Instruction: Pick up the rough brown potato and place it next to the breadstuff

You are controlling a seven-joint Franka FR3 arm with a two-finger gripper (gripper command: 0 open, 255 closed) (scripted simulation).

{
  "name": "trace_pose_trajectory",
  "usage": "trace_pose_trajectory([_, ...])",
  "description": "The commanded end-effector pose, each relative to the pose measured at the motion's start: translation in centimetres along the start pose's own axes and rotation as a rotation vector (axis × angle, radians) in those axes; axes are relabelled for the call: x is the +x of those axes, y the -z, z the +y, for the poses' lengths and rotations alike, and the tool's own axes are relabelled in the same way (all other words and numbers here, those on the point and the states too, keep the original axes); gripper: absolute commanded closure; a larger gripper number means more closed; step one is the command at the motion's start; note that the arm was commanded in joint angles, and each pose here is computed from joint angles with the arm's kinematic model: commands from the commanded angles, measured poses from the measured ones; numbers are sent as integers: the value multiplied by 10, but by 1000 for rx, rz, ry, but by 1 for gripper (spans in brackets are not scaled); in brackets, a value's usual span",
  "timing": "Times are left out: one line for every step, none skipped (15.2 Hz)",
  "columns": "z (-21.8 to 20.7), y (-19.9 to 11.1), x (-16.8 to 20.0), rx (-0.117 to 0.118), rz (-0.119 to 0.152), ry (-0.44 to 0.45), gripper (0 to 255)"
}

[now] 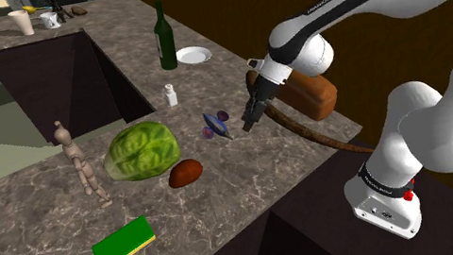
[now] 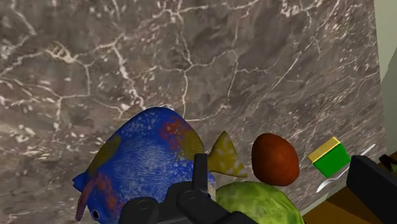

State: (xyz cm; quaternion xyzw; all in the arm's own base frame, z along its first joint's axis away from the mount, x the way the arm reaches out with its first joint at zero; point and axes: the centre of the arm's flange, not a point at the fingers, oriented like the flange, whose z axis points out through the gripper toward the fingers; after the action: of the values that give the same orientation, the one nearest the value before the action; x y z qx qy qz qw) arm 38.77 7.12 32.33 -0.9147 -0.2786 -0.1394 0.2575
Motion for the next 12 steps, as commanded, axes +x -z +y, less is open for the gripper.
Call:
trace_pose_trajectory([2,-23,5,33,36,46,0])
trace_pose_trajectory([3,-35,9,50,52,68,0])
trace_pose_trajectory([4,-47,12,67,67,90,0])
trace_pose_trajectory([4,-58,16,84,83,112,0])
trace_pose_trajectory([4,-70,20,101,98,134,0])
trace_pose_trajectory([3,-82,25,119,114,157,0])
trace_pose_trajectory([2,-93,29,136,129,179,0])
trace_pose_trajectory([1,-105,34,153,145,201,0])
trace_pose_trajectory([0,-116,38,170,160,223,0])
trace_pose_trajectory([-2,-128,43,187,176,245,0])
trace_pose_trajectory([-4,-139,48,204,191,267,0])
trace_pose_trajectory([-6,-150,53,222,207,289,0])
